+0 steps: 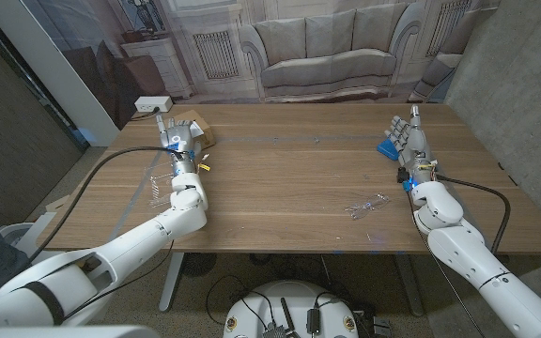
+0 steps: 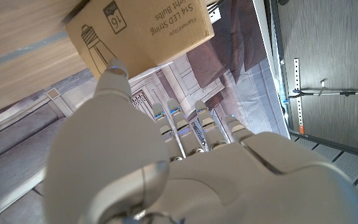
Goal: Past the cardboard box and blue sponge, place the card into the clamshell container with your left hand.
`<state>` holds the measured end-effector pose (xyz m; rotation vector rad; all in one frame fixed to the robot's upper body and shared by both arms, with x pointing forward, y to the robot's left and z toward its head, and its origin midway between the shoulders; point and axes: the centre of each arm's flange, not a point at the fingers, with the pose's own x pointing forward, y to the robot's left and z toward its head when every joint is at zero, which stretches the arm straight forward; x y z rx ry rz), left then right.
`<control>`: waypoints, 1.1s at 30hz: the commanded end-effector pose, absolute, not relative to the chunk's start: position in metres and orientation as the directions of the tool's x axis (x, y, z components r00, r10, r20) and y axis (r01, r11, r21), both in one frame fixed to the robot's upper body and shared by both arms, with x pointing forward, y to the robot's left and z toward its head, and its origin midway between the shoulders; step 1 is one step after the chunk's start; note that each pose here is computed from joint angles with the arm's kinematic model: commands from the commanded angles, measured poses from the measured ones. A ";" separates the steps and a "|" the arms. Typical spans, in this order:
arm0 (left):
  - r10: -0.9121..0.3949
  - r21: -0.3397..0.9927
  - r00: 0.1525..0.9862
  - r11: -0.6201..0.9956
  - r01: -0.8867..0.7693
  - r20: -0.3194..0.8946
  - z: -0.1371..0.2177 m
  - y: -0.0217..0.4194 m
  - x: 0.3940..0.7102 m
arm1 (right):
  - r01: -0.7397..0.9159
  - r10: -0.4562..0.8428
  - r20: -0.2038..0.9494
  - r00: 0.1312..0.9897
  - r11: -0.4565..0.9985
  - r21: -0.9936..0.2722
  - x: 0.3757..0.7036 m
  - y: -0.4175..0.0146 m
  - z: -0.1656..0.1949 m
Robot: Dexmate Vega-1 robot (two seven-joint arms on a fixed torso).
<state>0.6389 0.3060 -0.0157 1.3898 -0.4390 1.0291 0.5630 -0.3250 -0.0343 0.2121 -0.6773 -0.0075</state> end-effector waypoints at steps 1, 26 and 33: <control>0.338 0.578 0.506 -0.161 -0.800 0.794 -0.017 0.306 0.641 | -0.054 -0.084 0.617 0.783 0.978 0.202 0.560 -0.329 -0.039; 0.343 0.591 0.522 -0.134 -0.796 0.781 -0.018 0.306 0.655 | -0.048 -0.090 0.618 0.781 0.978 0.203 0.556 -0.329 -0.040; 0.339 0.587 0.523 -0.120 -0.800 0.782 -0.018 0.304 0.658 | -0.044 -0.092 0.614 0.784 0.978 0.202 0.555 -0.329 -0.040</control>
